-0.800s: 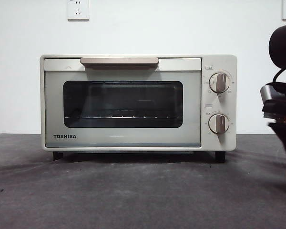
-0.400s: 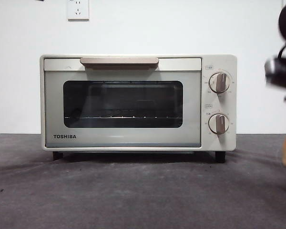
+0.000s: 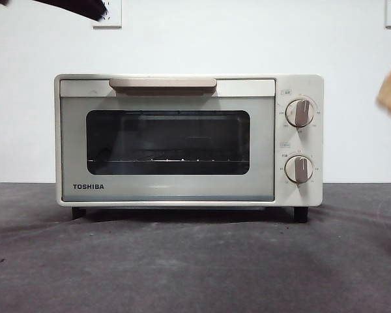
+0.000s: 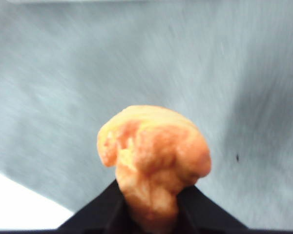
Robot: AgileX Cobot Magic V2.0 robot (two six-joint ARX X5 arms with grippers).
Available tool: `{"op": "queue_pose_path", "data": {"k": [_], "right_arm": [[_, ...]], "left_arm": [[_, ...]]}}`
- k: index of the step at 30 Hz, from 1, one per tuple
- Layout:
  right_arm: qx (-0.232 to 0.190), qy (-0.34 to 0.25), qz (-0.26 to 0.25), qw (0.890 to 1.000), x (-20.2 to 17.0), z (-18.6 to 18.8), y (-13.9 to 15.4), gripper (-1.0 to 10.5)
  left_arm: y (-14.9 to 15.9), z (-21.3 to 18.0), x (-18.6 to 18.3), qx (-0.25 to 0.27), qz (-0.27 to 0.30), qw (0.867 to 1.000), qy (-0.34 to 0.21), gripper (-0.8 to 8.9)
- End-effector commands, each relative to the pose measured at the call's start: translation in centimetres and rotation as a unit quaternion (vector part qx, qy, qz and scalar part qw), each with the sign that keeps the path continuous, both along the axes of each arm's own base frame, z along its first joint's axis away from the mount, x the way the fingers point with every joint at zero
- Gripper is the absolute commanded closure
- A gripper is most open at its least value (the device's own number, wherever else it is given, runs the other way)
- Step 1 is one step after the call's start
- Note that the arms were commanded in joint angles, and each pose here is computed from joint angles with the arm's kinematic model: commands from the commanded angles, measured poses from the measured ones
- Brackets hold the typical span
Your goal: The left arm flap open the oven, the right arm pick bread and place it into oven, the left arm flap close the oven
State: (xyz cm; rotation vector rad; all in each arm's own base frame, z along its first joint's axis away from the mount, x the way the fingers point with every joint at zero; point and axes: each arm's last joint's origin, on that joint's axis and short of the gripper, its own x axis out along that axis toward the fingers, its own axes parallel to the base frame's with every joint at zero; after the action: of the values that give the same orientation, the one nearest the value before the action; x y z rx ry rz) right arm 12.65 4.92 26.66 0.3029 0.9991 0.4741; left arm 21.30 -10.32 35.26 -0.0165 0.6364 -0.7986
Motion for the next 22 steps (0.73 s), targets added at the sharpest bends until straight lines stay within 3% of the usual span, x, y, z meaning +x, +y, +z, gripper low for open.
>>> {"op": "queue_pose_path", "data": {"k": [1, 8, 22], "right_arm": [[0.025, -0.038, -0.003, 0.999, -1.4, 1.1, -0.3, 8.8], [0.074, -0.094, -0.014, 0.993, -4.2, 2.6, -1.1, 8.8], [0.094, -0.123, -0.021, 0.988, -5.7, 3.1, -1.6, 8.8]], "left_arm": [[-1.3, 0.4, 1.8, 0.026, -0.011, 0.999, -0.019, 7.94], [-3.9, -0.7, 4.7, 0.054, -0.040, 0.998, -0.015, 7.94], [-6.1, -3.7, 7.3, 0.089, -0.039, 0.995, -0.013, 7.94]]}}
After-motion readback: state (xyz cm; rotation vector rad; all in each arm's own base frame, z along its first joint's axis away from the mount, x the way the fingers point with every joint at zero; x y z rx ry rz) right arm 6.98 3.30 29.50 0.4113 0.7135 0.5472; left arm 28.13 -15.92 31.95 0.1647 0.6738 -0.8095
